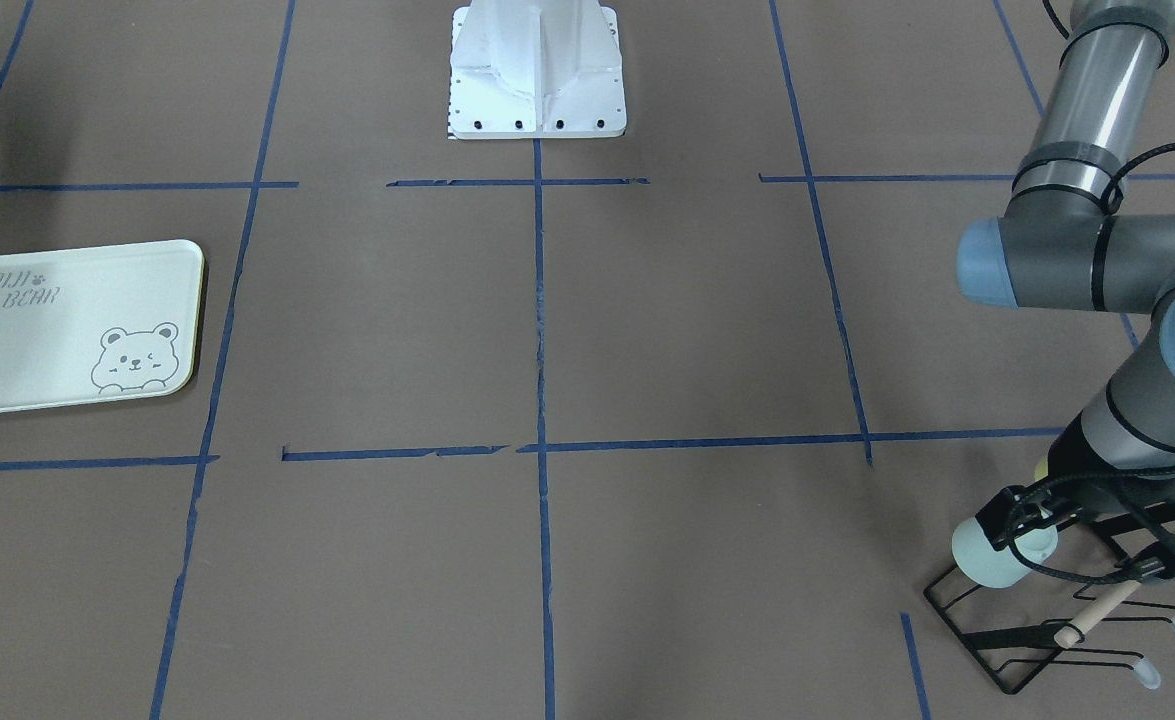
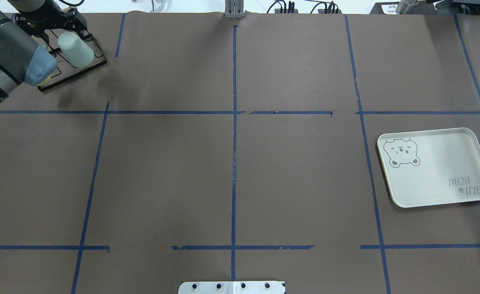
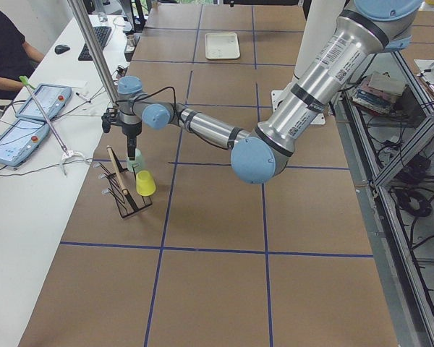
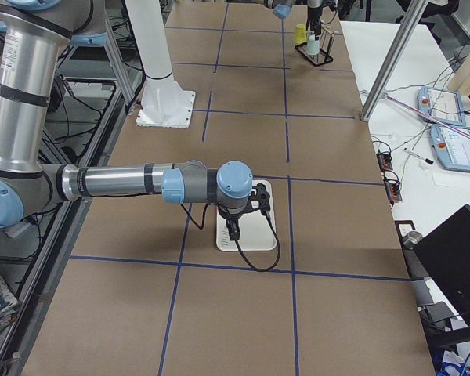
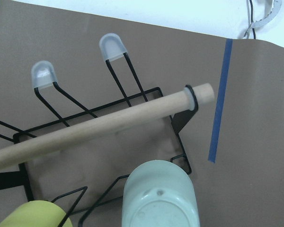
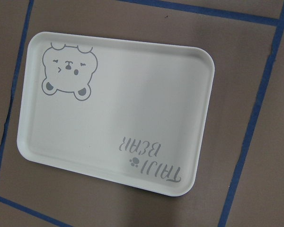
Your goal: Left arm grabs green cup and hands to right arm on tray
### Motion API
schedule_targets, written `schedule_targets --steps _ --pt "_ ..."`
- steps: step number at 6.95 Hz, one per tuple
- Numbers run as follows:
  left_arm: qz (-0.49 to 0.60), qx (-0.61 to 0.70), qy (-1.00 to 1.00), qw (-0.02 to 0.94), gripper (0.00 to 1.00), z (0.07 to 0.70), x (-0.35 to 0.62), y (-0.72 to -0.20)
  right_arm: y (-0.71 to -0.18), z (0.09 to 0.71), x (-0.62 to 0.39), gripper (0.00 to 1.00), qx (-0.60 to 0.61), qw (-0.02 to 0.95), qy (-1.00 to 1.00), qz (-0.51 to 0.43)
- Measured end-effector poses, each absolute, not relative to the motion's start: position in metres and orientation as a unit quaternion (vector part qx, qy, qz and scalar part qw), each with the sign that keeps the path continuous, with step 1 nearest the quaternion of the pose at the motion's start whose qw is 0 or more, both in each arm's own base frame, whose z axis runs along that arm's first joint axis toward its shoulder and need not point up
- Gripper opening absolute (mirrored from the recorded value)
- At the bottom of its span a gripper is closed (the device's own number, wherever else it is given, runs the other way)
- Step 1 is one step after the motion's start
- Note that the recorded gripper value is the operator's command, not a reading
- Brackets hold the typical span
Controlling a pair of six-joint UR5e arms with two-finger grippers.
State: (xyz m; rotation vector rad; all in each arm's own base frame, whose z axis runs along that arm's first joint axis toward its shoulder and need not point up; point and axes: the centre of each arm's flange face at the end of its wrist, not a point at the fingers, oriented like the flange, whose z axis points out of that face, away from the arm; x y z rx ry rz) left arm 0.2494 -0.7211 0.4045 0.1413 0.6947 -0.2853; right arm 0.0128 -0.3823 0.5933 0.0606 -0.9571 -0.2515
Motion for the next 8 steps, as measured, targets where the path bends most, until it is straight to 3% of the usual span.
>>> schedule_targets --steps 5,6,7,8 --pt "-0.132 0.069 0.34 0.929 0.89 0.419 0.263 -0.721 -0.382 0.593 0.011 1.0 0.029 0.879 -0.459 -0.124" --pt "-0.13 0.072 0.342 0.928 0.67 0.425 0.265 -0.723 -0.382 0.593 0.011 1.0 0.029 0.879 -0.459 -0.123" --pt "-0.129 0.075 0.344 0.927 0.21 0.429 0.266 -0.724 -0.382 0.593 0.011 1.0 0.028 0.879 -0.459 -0.122" --pt "-0.129 0.076 0.345 0.927 0.0 0.43 0.266 -0.725 -0.382 0.593 0.011 1.0 0.027 0.879 -0.459 -0.122"
